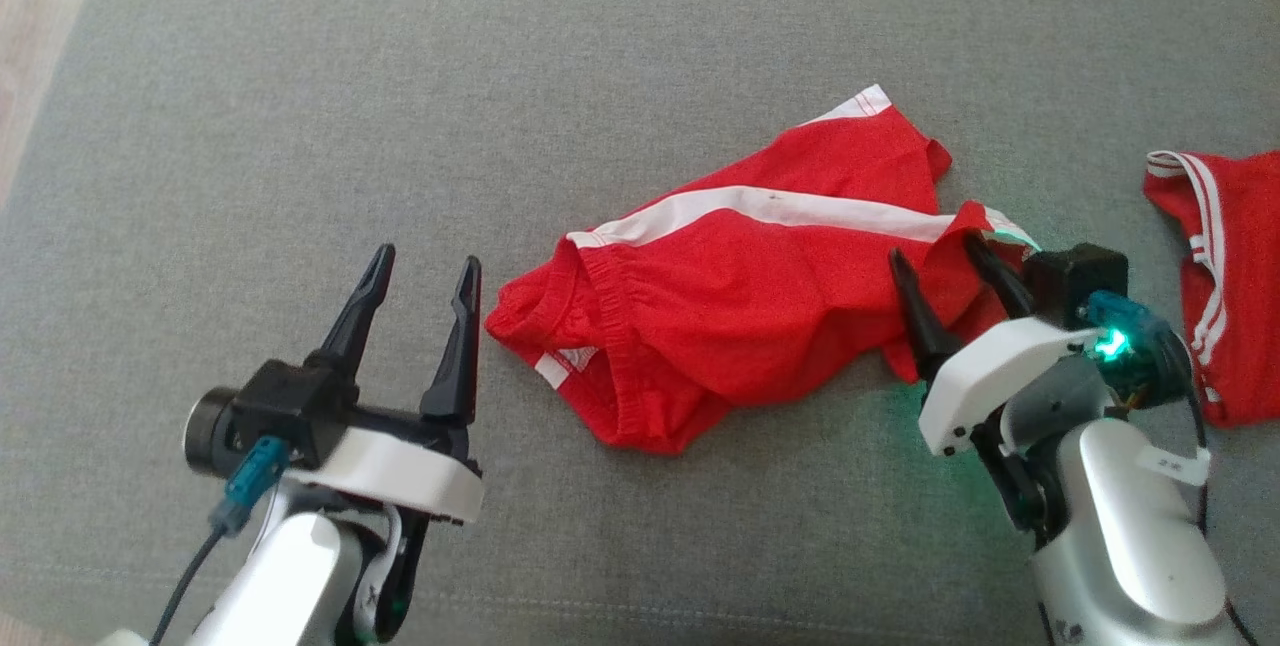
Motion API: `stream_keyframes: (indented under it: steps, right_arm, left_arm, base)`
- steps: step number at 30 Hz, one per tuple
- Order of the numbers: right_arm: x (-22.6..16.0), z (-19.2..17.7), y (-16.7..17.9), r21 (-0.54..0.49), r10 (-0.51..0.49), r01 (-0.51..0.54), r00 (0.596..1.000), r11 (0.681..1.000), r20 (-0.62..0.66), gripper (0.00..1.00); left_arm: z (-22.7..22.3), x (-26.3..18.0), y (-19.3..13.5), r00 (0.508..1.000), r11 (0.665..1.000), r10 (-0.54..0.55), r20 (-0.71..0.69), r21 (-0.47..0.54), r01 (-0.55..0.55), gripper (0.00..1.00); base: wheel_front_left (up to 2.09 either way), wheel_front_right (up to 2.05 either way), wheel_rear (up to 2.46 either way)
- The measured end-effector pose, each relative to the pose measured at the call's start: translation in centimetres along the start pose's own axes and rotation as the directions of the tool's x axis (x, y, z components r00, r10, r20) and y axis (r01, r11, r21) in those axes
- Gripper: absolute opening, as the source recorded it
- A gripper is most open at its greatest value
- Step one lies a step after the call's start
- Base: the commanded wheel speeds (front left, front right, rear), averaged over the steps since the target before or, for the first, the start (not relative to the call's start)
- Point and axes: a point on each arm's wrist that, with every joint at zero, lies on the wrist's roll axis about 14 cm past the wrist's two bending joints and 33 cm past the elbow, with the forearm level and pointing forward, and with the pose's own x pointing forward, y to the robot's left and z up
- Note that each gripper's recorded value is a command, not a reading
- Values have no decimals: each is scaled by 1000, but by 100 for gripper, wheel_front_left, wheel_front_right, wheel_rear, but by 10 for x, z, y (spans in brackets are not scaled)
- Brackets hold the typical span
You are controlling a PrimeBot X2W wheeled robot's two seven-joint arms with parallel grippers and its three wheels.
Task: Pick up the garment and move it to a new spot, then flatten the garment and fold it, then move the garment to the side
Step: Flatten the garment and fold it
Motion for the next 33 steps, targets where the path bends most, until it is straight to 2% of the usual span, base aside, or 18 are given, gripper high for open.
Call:
stream_keyframes:
  steps: [1,2,7,11,14,19,22,23,24,25,29,33]
  right_arm:
    - [1,1,-2,2,-4,4,1000,1000,1,30]
    - [2,1,-3,4,-8,8,1000,1000,1,0]
    - [0,3,-11,35,-27,26,999,999,19,0]
    - [-10,9,-22,98,-58,51,996,994,72,0]
    - [-19,-1,-31,146,-85,75,995,986,60,0]
    - [-45,-54,-47,230,-138,154,987,961,-83,0]
    - [-50,-72,-47,269,-136,168,982,948,-132,0]
    - [-50,-75,-47,279,-136,171,980,945,-143,22]
    - [-51,-78,-47,281,-136,175,979,944,-151,81]
    - [-51,-81,-47,292,-136,177,978,940,-156,100]
    - [-51,-72,-48,296,-148,171,984,940,-101,100]
    - [-52,-33,-43,265,-144,129,989,956,38,100]
  left_arm:
    - [1,2,0,1000,1000,-2,3,-1,2,100]
    - [1,3,-1,1000,1000,-5,4,-3,5,100]
    - [-1,5,-2,1000,1000,-10,-1,-6,10,100]
    - [-1,7,-4,1000,1000,-18,2,-3,18,100]
    - [-1,7,-5,1000,1000,-20,4,-1,20,100]
    - [-3,10,-7,1000,1000,-30,1,-5,30,100]
    - [-4,12,-9,999,999,-36,-1,-7,36,100]
    - [-4,12,-10,999,999,-39,-1,-7,39,100]
    - [-4,13,-10,999,999,-42,-1,-5,42,100]
    - [-4,13,-11,999,999,-44,-1,-2,44,100]
    - [-3,13,-12,999,999,-53,3,-2,53,100]
    - [1,11,-12,999,999,-51,12,2,50,100]
  base:
    - [0,0,0]
    - [0,0,0]
    - [0,0,0]
    - [0,0,0]
    - [0,0,0]
    - [0,0,0]
    - [0,0,0]
    - [0,0,0]
    - [0,0,0]
    - [0,0,0]
    - [0,0,0]
    - [0,0,0]
